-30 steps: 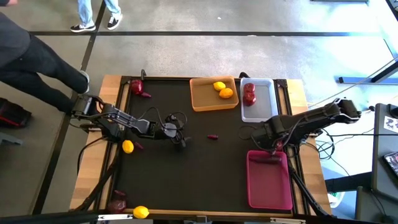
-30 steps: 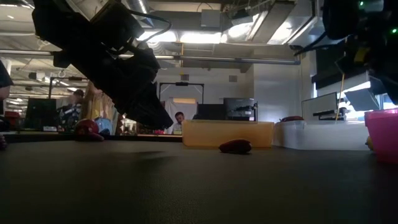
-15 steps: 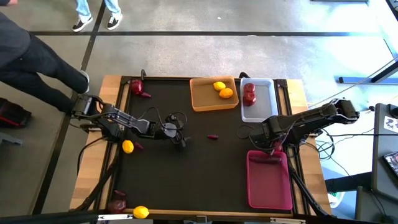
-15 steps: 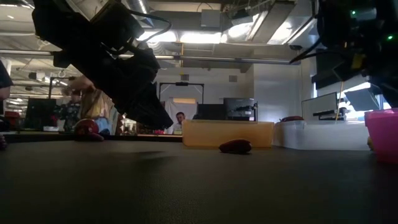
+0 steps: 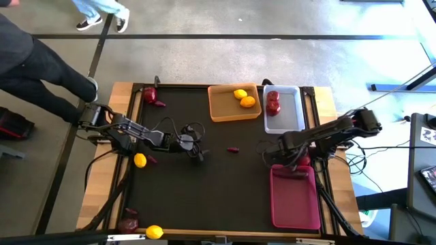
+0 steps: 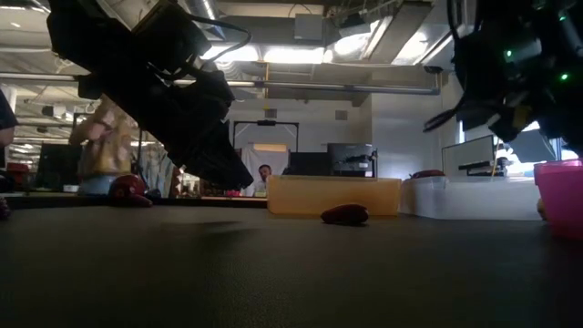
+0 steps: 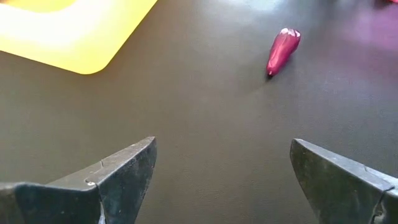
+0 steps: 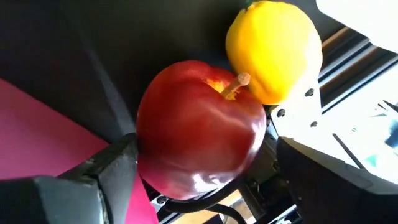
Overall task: Sort produce into baskets
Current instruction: Put the red apple into the white bin
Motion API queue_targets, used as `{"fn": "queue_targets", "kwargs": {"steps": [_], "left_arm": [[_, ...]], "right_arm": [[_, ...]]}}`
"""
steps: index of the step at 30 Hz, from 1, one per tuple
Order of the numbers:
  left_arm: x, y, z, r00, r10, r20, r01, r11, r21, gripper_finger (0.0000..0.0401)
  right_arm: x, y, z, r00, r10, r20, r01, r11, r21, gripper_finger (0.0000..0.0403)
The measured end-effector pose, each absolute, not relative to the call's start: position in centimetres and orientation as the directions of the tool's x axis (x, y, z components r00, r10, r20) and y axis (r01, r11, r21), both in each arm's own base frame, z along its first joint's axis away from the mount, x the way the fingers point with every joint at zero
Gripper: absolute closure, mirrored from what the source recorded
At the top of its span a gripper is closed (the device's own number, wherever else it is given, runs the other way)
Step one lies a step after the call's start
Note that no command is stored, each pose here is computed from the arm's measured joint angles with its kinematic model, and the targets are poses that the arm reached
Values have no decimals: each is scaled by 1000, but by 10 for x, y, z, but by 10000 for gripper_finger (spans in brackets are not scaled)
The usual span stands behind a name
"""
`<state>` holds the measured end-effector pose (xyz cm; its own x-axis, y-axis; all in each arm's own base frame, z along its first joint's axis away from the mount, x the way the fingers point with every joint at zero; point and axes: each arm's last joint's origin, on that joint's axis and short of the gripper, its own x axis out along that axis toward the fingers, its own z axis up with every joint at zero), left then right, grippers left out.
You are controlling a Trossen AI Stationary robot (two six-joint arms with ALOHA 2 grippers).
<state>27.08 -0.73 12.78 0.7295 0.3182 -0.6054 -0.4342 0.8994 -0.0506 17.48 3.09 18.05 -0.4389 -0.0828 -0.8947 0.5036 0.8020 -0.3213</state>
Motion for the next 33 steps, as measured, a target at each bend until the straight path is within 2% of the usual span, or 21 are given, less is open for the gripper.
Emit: {"fn": "queue_targets", "kwargs": {"steps": [5,13,17,26,33], "left_arm": [[271,-7,128,730,318,-605,-434,899,-51,38],[271,-7,128,730,318,-605,-434,899,-51,38],[271,-7,128,730,319,-605,-431,901,-45,38],[271,-7,128,733,319,-601,-431,901,-48,38],[271,-7,134,748,317,-583,-429,901,-60,38]], "right_arm": [[179,32,171,-496,-88,-864,479,802,-357,88],[180,32,168,-516,-96,-851,459,808,-370,182],[180,31,169,-520,-121,-845,434,815,-384,213],[185,30,189,-445,-174,-878,436,815,-382,216],[199,30,221,-274,-253,-928,467,809,-358,216]]}}
